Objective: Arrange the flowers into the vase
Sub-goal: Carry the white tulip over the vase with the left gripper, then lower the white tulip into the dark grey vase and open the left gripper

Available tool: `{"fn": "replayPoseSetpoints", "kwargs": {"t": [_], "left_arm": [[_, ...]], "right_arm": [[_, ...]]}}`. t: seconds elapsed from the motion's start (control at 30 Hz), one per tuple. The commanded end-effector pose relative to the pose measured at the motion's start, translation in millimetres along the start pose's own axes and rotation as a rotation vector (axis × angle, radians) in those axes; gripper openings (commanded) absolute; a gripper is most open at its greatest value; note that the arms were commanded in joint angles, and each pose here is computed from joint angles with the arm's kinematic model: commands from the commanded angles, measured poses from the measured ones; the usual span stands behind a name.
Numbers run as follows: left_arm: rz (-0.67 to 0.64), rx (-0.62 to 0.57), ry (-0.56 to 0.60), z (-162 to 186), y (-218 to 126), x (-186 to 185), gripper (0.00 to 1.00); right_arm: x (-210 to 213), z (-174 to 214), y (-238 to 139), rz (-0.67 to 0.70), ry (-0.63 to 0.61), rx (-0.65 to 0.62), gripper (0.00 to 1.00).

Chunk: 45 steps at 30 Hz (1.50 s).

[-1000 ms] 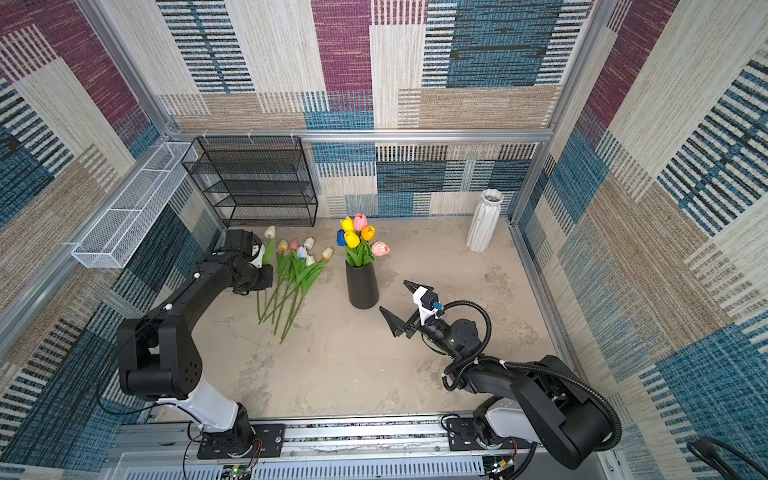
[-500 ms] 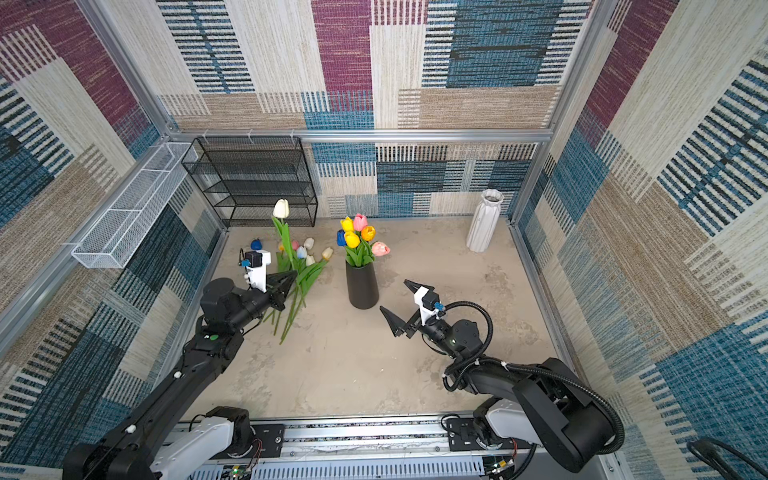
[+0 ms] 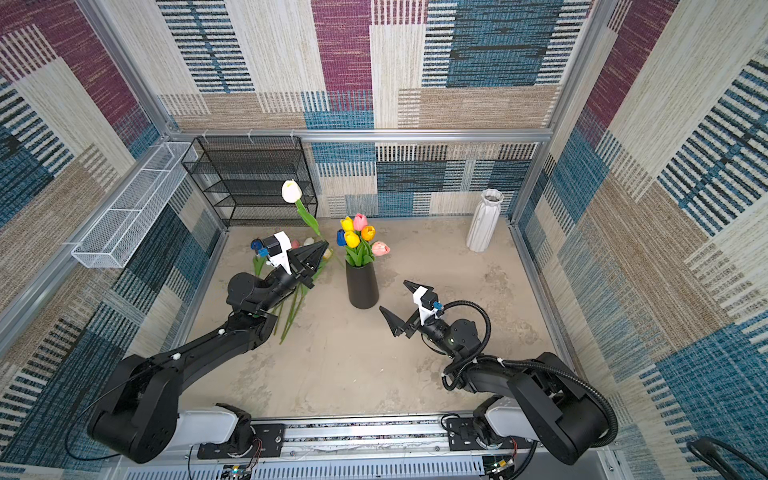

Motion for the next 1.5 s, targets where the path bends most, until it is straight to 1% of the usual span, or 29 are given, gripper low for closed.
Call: {"fn": "replayPoseSetpoints", "kwargs": {"t": [0.0, 0.17, 0.37, 0.73, 1.0, 1.1, 1.2, 1.33, 1.47], "left_arm": [[0.035, -0.115, 0.034, -17, 11, 0, 0.00], [0.022, -0.092, 0.033, -1, 21, 10, 0.00], [-0.005, -0.054, 0.031, 18, 18, 16, 0.00], [-0.003, 0.001, 0.022, 36, 16, 13, 0.00], [0.019, 0.033, 0.026, 46, 25, 9, 0.00], [0.024, 0.076, 0.043, 54, 28, 4, 0.00], [0.007, 0.145, 0.061, 64, 26, 2, 0.00], [-0.060, 0.205, 0.076, 71, 15, 7, 0.00], [-0.048, 0.263, 0.074, 77, 16, 6, 0.00]], "right_arm": [[-1, -10, -2, 0.014, -0.014, -0.046, 1.00], [-2, -10, -3, 0.021, -0.020, -0.045, 1.00], [-2, -11, -3, 0.022, -0.024, -0.048, 1.00], [-1, -9, -1, 0.010, -0.018, -0.042, 1.00], [-1, -8, 1, 0.007, -0.017, -0.037, 1.00], [-1, -7, 1, 0.006, -0.017, -0.034, 1.00], [-1, -7, 1, 0.010, -0.019, -0.034, 1.00], [-1, -7, 1, 0.009, -0.019, -0.032, 1.00], [-1, -5, 2, 0.006, -0.016, -0.029, 1.00]]}}
Point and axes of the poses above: each gripper's point midway between its finger pads, its own y axis out along the fingers, its own x axis along the line the jaws close on, z = x × y, the point moved 3 cm from there along -y, back along the fingers, and after that the axes turned 1 degree about -y, right-handed, at the moved point
